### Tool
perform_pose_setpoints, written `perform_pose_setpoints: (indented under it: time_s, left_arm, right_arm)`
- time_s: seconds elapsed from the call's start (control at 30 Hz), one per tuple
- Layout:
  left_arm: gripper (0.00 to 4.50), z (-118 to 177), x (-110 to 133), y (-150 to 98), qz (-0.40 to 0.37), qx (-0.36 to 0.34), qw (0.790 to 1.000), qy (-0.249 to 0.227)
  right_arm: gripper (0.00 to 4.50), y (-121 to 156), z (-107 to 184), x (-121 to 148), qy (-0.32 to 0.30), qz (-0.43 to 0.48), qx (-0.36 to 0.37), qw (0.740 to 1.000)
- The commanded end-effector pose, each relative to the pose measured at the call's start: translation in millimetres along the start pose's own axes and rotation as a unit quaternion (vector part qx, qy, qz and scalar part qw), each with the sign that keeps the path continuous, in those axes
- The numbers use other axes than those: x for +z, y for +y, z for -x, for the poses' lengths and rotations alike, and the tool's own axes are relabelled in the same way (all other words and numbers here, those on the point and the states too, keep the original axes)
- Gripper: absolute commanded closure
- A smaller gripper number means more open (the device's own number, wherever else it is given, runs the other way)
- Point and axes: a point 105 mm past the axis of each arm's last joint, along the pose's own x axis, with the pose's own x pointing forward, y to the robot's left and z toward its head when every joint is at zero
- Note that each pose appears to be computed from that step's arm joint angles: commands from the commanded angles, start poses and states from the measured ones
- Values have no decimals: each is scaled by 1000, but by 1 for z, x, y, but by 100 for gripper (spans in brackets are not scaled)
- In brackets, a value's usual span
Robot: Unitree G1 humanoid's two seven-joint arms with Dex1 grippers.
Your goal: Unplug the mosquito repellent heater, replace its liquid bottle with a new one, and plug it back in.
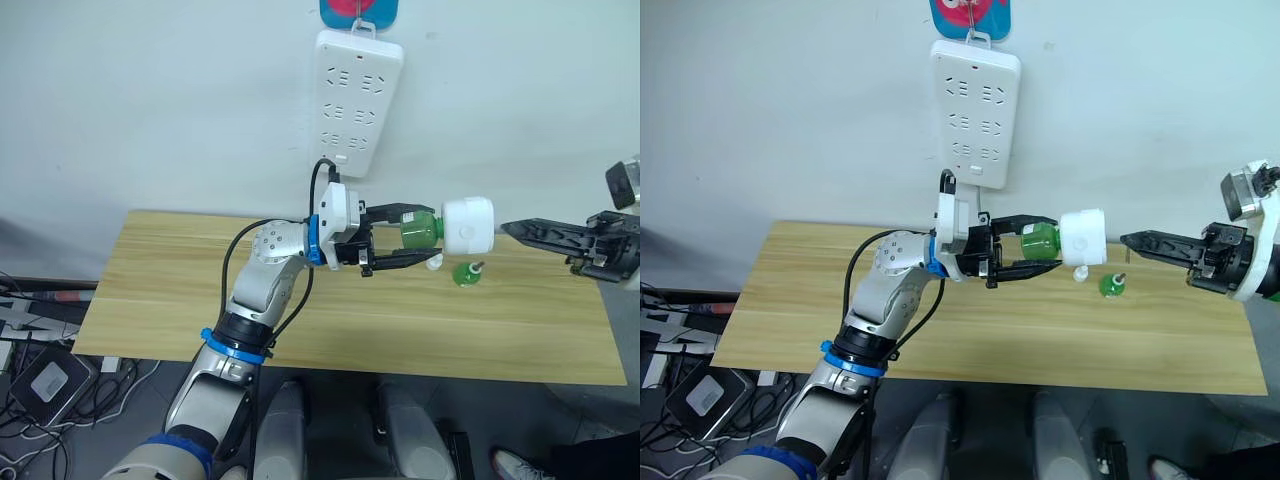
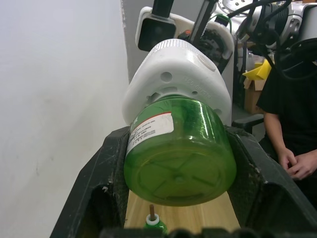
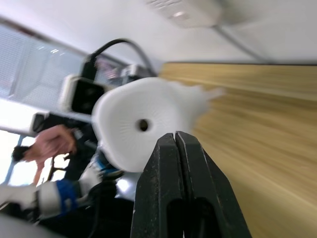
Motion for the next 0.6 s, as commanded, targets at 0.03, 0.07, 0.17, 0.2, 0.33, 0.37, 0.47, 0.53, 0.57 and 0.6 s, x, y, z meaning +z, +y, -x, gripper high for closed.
perform_pose_setpoints:
  time_s: [0.03, 0.07, 0.17, 0.2, 0.33, 0.37, 0.47, 0.53, 0.57, 0.6]
  left_arm:
    - [220, -7, 14, -5, -17, -17, 999, -23]
    - [220, -7, 15, -6, -16, -18, 999, -24]
    - [220, -9, 15, -9, -16, -26, 999, -26]
    - [220, -9, 15, -10, -16, -28, 999, -27]
    - [220, -9, 15, -11, -15, -28, 999, -27]
    - [220, -9, 15, -10, -15, -27, 999, -27]
    - [220, -8, 15, -9, -14, -24, 999, -26]
    - [220, -7, 15, -8, -13, -23, 999, -25]
    - [220, -6, 14, -8, -12, -22, 999, -24]
    - [220, -5, 14, -8, -12, -21, 999, -23]
  right_arm:
    - [448, 19, -10, 1, 15, 18, 52, 998]
    - [448, 18, -12, 1, 14, 18, 52, 998]
    - [448, 17, -17, 2, 12, 16, 53, 998]
    - [448, 16, -18, 2, 12, 15, 54, 998]
    - [448, 15, -19, 0, 15, 12, 53, 998]
    - [448, 15, -18, 0, 15, 12, 53, 998]
    - [448, 14, -14, -2, 22, 7, 45, 999]
    - [448, 11, -10, -3, 24, 1, 35, 999]
    - [448, 10, -8, -2, 23, -2, 33, 999]
    - [448, 10, -6, -1, 23, -4, 30, 999]
